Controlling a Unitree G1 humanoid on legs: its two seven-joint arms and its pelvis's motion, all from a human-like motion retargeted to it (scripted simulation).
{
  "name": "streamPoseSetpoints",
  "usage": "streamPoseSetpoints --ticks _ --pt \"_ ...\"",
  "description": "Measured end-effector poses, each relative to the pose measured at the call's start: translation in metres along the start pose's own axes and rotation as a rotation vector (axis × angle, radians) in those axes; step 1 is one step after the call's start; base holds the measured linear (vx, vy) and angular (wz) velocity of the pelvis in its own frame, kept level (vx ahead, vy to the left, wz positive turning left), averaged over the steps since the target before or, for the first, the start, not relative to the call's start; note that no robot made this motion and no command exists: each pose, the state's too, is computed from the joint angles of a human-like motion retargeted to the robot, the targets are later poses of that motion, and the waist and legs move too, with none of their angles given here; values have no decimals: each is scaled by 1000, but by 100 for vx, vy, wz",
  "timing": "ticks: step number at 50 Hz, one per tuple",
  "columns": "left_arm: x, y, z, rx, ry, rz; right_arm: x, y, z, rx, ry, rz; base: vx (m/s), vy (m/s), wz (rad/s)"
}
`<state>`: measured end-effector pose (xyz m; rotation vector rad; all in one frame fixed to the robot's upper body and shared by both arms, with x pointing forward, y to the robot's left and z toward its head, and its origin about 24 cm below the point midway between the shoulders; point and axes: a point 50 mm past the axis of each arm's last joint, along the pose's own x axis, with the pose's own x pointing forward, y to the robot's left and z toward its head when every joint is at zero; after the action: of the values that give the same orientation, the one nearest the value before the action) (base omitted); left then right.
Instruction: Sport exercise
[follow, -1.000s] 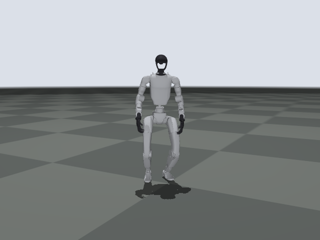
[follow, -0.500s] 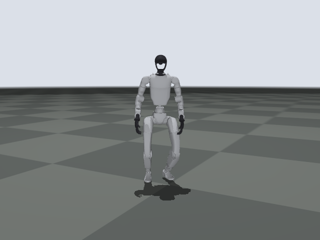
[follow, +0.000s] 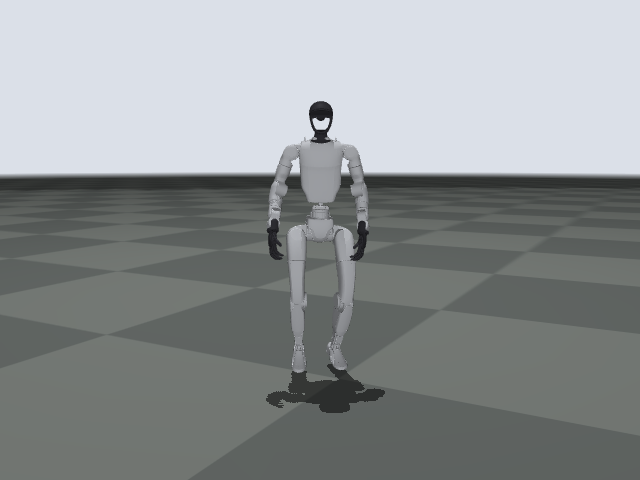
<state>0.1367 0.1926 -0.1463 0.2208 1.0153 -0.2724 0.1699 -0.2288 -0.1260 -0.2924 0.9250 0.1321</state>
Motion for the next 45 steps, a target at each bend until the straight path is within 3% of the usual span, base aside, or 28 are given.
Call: streamPoseSetpoints --ticks 7,13,18,30,38,45 --pt "4 9 10 73 13 68 6 -12 39 -80 -106 -98 -1 0 -5" --pt "3 -19 -15 -93 70 18 1 16 -18 20 92 -22 1 -1 -3" --pt "2 -17 -11 -174 39 35 -5 25 -43 29 187 18 0 0 0" --pt "9 1 10 5 48 76 9 19 -4 -78 102 15 -5 1 -11" --pt "-3 -23 -39 -152 146 24 -1 13 -27 -17 124 -20 0 1 -12" --pt "-12 -16 -57 -63 186 5 -1 9 -8 -46 15 0 -1 0 -6"
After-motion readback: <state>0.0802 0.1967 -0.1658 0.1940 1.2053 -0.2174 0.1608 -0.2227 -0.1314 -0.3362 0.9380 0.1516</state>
